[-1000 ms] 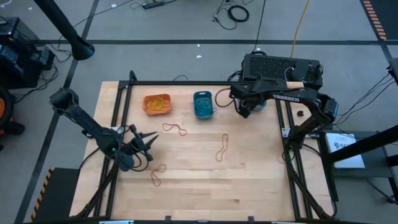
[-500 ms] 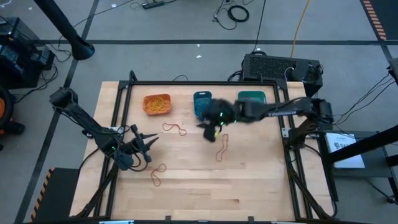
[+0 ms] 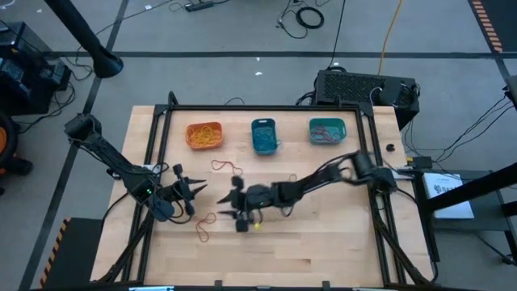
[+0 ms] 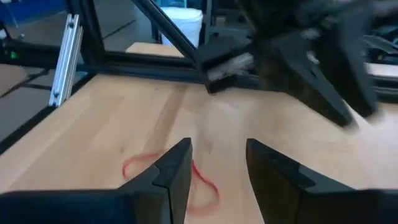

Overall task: Sort rubber bands into baskets
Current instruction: Put the red rubber band into the green bin

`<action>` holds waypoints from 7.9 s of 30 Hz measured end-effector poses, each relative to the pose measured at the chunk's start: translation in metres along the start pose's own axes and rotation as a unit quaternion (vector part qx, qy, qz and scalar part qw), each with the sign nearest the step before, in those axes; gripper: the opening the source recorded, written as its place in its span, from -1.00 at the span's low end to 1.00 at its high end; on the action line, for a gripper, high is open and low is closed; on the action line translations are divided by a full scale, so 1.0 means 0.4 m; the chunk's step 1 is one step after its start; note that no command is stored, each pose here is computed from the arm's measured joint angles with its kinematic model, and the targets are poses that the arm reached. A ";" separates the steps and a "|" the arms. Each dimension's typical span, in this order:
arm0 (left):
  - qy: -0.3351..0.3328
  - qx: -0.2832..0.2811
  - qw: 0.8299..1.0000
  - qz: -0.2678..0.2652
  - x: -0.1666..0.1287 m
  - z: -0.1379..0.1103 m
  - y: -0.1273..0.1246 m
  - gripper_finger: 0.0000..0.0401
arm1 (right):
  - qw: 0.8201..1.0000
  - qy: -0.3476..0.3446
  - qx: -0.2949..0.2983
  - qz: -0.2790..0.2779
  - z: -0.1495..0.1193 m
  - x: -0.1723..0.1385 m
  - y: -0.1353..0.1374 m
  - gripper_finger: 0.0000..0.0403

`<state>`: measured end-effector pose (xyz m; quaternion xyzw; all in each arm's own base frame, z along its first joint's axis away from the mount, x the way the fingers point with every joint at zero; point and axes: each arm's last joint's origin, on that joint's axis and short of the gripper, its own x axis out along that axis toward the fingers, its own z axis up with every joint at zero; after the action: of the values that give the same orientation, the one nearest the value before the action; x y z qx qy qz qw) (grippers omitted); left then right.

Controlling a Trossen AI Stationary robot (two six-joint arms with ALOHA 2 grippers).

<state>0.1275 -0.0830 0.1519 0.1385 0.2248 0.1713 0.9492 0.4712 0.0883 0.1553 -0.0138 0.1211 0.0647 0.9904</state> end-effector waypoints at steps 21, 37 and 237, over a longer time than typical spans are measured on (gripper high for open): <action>0.070 -0.009 0.995 -0.073 -0.002 -0.028 -0.003 -0.62 | 0.992 0.116 -0.039 -0.039 -0.082 0.265 0.075 -0.28; 0.071 -0.020 0.995 -0.072 -0.002 -0.028 -0.003 -0.62 | 0.989 0.142 -0.021 -0.043 -0.145 0.278 0.080 -0.86; 0.104 -0.130 0.985 -0.052 0.052 -0.030 -0.015 -0.62 | 0.794 0.576 0.080 -0.177 0.247 -0.231 -0.472 -1.00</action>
<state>0.1408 -0.0782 0.1315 -0.0160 0.3051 0.1633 0.9381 0.4308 -0.1063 0.2756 0.0096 0.6696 -0.1414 0.7291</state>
